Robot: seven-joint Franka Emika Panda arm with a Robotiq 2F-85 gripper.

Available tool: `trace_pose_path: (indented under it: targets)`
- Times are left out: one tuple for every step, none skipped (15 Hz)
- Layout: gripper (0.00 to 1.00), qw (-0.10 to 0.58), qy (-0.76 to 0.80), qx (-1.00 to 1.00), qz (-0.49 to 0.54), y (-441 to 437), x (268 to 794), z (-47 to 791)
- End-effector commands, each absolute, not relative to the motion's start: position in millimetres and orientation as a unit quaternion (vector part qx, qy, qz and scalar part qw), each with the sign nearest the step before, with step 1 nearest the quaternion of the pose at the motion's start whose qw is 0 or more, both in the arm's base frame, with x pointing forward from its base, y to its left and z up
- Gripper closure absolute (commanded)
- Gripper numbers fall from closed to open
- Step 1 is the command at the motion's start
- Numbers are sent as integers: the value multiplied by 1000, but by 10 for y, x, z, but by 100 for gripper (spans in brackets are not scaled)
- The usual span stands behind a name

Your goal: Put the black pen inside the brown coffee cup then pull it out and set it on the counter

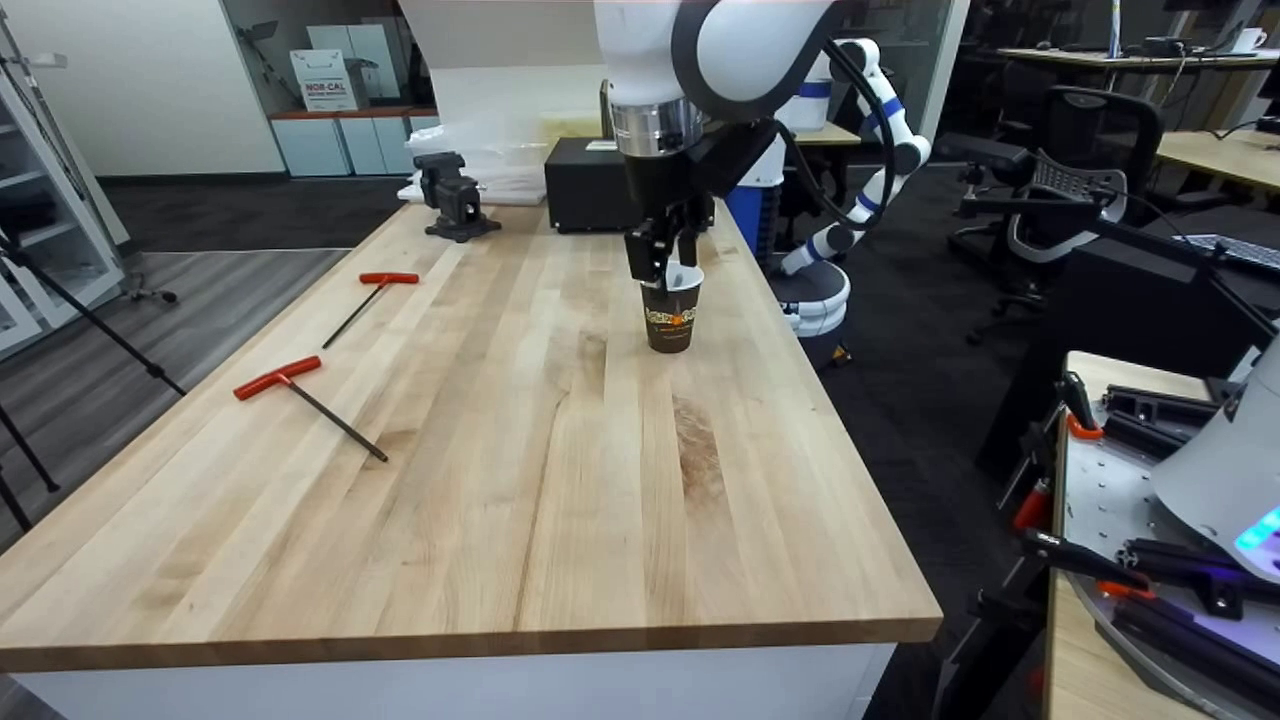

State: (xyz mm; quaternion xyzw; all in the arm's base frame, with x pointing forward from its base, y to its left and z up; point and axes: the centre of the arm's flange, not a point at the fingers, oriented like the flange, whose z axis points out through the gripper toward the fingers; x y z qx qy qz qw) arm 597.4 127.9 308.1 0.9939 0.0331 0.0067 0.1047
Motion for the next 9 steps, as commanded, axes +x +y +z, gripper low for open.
trace_pose_path:
  targets:
    - [48, 101, 24, 995, -13, 1259, 6046, 3184]
    - [54, 101, 22, 995, -14, 1257, 6049, 3187]
    - [61, 103, 21, 994, -15, 1253, 6053, 3190]
    - [54, 104, 20, 994, -17, 1249, 6055, 3191]
    - [24, 106, 20, 994, -18, 1238, 6056, 3188]
    - [32, 106, 19, 994, -19, 1225, 6058, 3184]
    - [72, 107, 18, 994, -21, 1211, 6060, 3178]
    - [75, 108, 17, 994, -21, 1200, 6062, 3172]
    - [76, 110, 16, 994, -22, 1187, 6066, 3168]
